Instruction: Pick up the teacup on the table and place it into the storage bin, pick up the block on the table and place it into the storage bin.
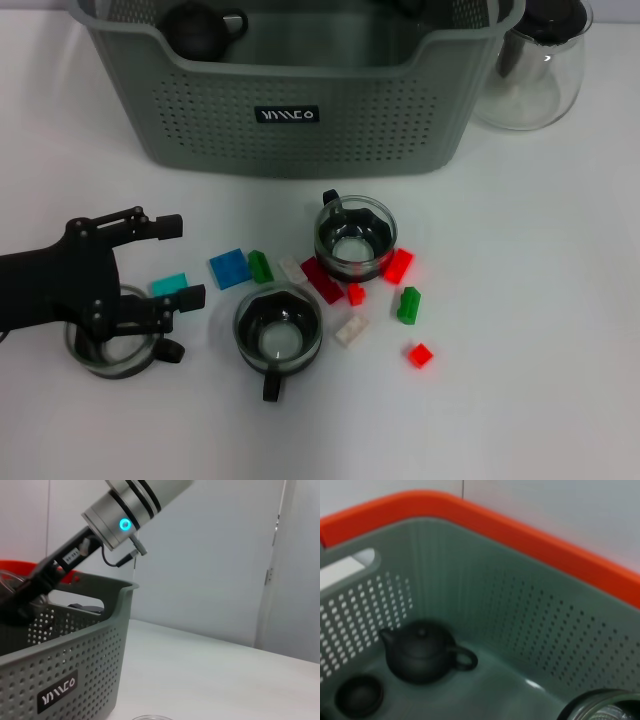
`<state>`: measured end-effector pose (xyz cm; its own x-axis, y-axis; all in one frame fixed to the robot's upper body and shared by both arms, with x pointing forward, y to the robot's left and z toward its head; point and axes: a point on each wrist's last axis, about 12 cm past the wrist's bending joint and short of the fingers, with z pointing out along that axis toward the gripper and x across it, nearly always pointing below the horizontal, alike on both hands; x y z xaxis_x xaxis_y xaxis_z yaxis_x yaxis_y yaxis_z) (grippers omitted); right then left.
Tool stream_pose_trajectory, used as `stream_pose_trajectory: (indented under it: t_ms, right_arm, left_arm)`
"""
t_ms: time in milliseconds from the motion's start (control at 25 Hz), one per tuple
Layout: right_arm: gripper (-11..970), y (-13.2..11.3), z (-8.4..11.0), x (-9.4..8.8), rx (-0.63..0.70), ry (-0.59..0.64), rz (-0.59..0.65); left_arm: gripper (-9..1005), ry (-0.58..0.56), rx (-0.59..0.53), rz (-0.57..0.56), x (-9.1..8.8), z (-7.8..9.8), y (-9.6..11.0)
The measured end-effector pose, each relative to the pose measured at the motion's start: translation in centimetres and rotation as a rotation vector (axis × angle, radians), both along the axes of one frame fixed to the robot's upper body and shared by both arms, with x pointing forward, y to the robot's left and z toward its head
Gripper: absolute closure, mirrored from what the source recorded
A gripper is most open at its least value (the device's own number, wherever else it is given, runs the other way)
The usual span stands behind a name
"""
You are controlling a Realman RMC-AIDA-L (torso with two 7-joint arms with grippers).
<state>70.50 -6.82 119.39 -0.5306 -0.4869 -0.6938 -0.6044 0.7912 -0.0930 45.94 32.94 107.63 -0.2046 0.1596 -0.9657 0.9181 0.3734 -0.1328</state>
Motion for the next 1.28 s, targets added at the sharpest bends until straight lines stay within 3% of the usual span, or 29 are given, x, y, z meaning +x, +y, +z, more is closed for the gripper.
stream_pose_trajectory:
  t_ms: [320, 880, 920, 1120, 1280]
  right_arm:
    - [887, -0.7, -1.3, -0.4, -0.032, 0.032, 0.008]
    - [845, -1.2, -1.8, -0.5, -0.031, 0.038, 0.004]
    - [807, -1.2, -1.8, -0.5, -0.022, 0.04, 0.002]
    - [637, -1.7, -0.6, -0.3, 0.078, 0.034, -0.023]
    - [559, -3.2, 2.5, -0.7, 0.233, -0.042, 0.004]
  left_arm:
    - [153, 0.005, 0.0, 0.006, 0.2, -0.2, -0.2]
    - [153, 0.003, 0.0, 0.008, 0.4, -0.1, -0.2]
    - [153, 0.003, 0.0, 0.01, 0.3, -0.1, -0.1]
    - [152, 0.005, 0.0, 0.014, 0.1, -0.2, 0.0]
    - [152, 0.006, -0.001, 0.015, 0.1, -0.2, 0.0]
